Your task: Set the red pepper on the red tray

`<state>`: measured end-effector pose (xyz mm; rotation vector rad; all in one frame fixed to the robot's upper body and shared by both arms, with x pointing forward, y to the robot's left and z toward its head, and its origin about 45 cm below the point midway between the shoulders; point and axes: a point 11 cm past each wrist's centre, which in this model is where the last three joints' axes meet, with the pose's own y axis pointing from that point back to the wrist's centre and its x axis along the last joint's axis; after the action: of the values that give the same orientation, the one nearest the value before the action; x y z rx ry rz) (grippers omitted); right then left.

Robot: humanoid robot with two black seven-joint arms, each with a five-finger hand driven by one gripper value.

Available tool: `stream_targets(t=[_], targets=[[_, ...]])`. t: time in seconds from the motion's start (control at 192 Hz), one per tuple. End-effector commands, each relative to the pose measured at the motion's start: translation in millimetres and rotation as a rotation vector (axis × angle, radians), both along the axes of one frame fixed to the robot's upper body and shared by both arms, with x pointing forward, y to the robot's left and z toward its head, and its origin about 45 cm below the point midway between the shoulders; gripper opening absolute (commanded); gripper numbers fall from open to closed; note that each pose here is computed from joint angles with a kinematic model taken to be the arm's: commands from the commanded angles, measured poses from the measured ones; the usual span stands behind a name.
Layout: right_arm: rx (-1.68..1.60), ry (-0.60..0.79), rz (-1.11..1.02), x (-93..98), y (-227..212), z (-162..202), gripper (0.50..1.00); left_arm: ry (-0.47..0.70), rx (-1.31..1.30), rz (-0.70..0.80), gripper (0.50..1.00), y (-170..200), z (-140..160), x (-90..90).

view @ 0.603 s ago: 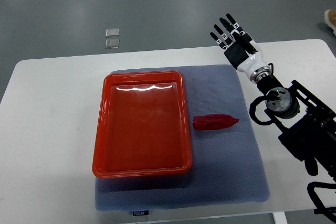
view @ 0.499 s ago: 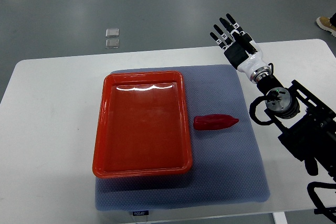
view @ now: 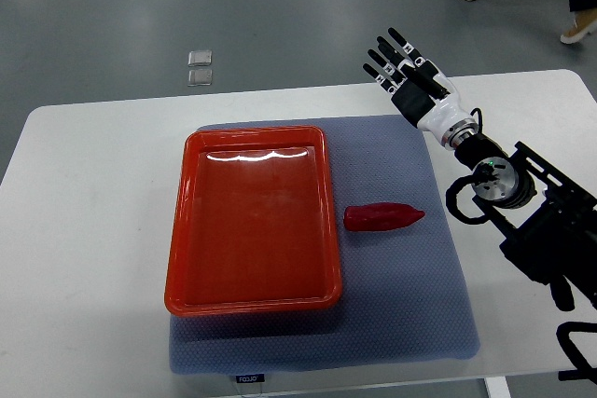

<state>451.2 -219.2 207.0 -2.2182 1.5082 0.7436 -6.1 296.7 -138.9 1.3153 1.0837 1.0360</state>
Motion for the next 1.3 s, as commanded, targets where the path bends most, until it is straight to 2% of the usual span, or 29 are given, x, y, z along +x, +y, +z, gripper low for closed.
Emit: stream_targets(t=[0.0,0.094,0.301,0.499,0.722,1.106,1.294], targets=[[-0.293,-0.075,0.138,0.8,0,10,0.917,0.0,0.0,-0.001,1.0,0,0,0.0],[-0.624,-0.164,0.349,-3.4,0,21,0.917,0.005,0.001,-0.003,1.0,0,0,-0.7],[-1.22,-0.252,0.766,-20.1,0,38,0.917,0.01,0.003,-0.003,1.0,1,0,-1.1],[-1.519,-0.228,1.049,-39.5,4,37,0.919,0.011,0.007,-0.003,1.0,2,0,-1.2],[-1.529,-0.273,1.077,-43.5,20,47,0.917,0.011,0.008,-0.003,1.0,2,0,-1.2],[-1.481,-0.227,1.027,-57.4,15,4,0.915,0.012,0.007,-0.003,1.0,2,0,-1.4],[-1.469,-0.223,0.953,-58.3,12,-7,0.911,0.013,0.007,-0.004,1.0,2,0,-1.5]])
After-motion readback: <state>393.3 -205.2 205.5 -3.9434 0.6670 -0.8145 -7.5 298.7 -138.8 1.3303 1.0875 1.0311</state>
